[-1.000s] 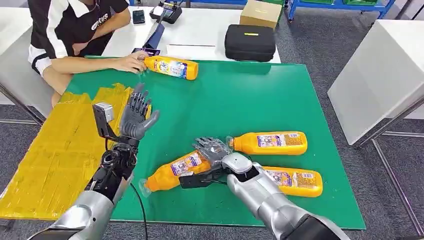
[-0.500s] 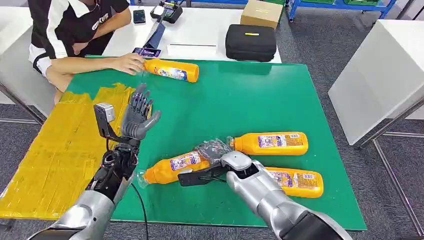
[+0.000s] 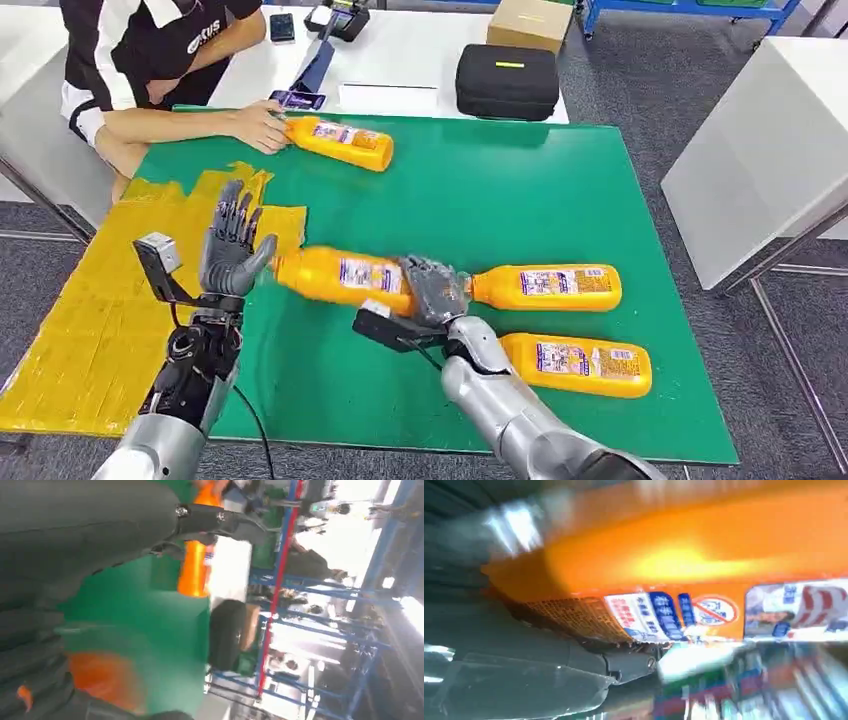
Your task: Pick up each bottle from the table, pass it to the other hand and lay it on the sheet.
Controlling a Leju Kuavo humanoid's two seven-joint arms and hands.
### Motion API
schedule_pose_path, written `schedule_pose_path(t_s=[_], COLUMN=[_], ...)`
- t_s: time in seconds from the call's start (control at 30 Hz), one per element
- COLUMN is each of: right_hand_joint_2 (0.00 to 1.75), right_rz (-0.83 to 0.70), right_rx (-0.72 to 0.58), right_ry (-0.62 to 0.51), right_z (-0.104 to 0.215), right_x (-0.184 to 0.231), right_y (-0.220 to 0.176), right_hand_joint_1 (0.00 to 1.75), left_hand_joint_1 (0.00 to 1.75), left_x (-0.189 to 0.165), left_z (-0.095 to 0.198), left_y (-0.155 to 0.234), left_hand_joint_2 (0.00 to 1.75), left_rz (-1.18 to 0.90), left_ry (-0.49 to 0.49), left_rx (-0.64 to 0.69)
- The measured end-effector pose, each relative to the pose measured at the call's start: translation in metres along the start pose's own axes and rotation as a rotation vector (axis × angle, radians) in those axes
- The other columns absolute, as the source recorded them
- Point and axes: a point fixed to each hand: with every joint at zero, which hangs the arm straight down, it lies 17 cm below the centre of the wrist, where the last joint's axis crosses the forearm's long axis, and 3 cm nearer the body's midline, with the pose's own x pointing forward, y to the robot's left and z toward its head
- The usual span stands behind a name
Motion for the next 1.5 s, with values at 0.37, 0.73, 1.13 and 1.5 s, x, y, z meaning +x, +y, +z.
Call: schedule_pose_path(t_s=[0.37, 0.73, 1.13, 1.5], right_hand_joint_2=[1.75, 1.75, 1.75, 1.75], right_rz=[-0.199, -0.28, -0.374, -0.418], right_rx=[-0.243, -0.389, -0.434, -0.396], right_ry=[-0.047, -0.073, -0.056, -0.047], right_z=[0.008, -0.002, -0.002, -0.005], right_x=[-0.01, 0.0, -0.005, -0.005], right_y=[-0.049, -0.093, -0.103, -0.096], right_hand_joint_1=[1.75, 1.75, 1.75, 1.75], left_hand_joint_1=[0.0, 0.0, 0.0, 0.0], left_x=[0.006, -0.023, -0.015, -0.006], left_z=[-0.036, -0.021, -0.016, -0.016], left_y=[-0.05, -0.06, -0.112, -0.135], left_hand_joint_2=[1.75, 1.75, 1.75, 1.75], left_rz=[0.001, 0.006, 0.152, 0.168], left_ry=[-0.012, 0.072, 0.067, 0.047], left_rx=[-0.078, -0.099, -0.245, -0.324])
